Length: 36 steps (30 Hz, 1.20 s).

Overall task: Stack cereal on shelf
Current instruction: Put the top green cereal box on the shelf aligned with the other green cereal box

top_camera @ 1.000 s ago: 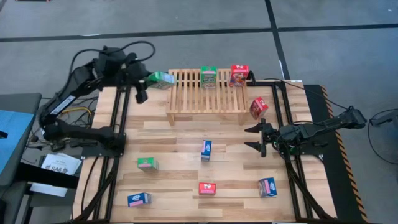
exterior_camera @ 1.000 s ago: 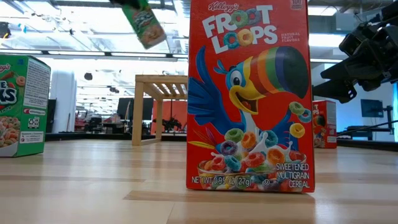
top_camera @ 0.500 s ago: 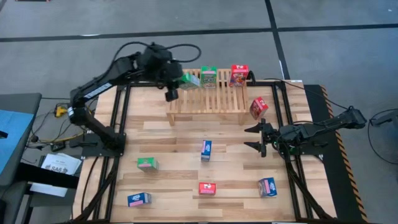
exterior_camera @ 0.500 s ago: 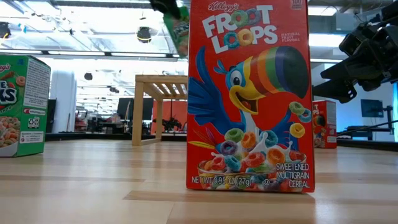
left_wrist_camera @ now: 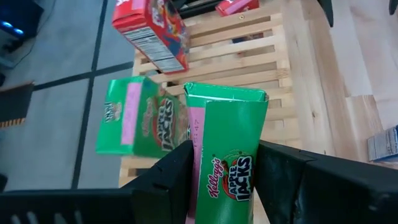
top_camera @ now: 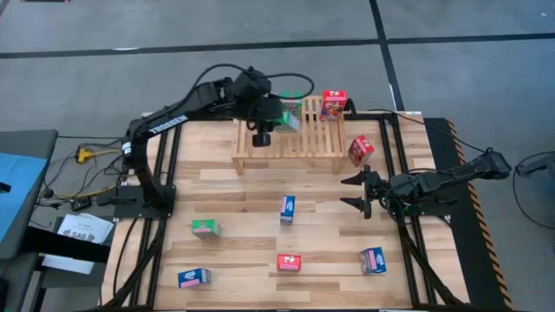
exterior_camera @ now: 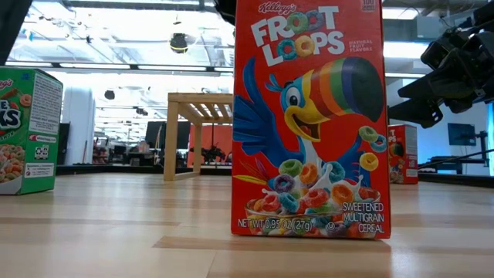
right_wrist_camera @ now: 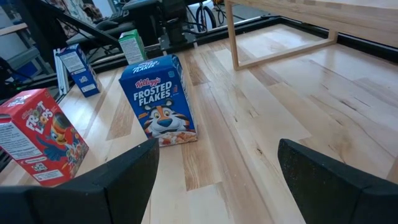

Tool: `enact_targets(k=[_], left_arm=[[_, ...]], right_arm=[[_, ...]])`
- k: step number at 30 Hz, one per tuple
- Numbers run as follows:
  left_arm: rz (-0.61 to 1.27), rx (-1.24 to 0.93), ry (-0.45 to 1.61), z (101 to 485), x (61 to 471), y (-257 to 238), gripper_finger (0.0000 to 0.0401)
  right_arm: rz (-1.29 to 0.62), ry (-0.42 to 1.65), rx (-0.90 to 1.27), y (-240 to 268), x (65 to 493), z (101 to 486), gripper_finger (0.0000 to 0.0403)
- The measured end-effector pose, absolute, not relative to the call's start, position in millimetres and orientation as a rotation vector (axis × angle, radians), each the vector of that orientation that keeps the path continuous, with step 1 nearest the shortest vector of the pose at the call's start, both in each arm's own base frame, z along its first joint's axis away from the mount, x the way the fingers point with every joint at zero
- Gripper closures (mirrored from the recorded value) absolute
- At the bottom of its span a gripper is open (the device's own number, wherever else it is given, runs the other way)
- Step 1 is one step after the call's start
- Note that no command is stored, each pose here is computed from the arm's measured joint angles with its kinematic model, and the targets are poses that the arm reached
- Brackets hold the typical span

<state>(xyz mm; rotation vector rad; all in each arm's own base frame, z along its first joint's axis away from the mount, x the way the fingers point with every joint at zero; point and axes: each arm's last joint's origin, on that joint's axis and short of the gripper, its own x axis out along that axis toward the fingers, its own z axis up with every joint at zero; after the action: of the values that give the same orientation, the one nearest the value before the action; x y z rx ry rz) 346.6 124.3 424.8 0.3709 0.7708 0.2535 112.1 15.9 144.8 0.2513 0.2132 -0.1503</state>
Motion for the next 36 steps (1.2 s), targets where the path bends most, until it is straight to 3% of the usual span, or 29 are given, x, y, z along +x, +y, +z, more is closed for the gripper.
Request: enact_targets(k=[13,36], left_arm=[[0.217,0.321,0.791,400,369,140,0.0268],[0.243,0.264,0.801,388,373,156,0.0268]], right_arm=[[-0.151,0.216,0.251,16,112,144,0.0049],[-0.151,0.215,0.253,16,112,145,0.0049]])
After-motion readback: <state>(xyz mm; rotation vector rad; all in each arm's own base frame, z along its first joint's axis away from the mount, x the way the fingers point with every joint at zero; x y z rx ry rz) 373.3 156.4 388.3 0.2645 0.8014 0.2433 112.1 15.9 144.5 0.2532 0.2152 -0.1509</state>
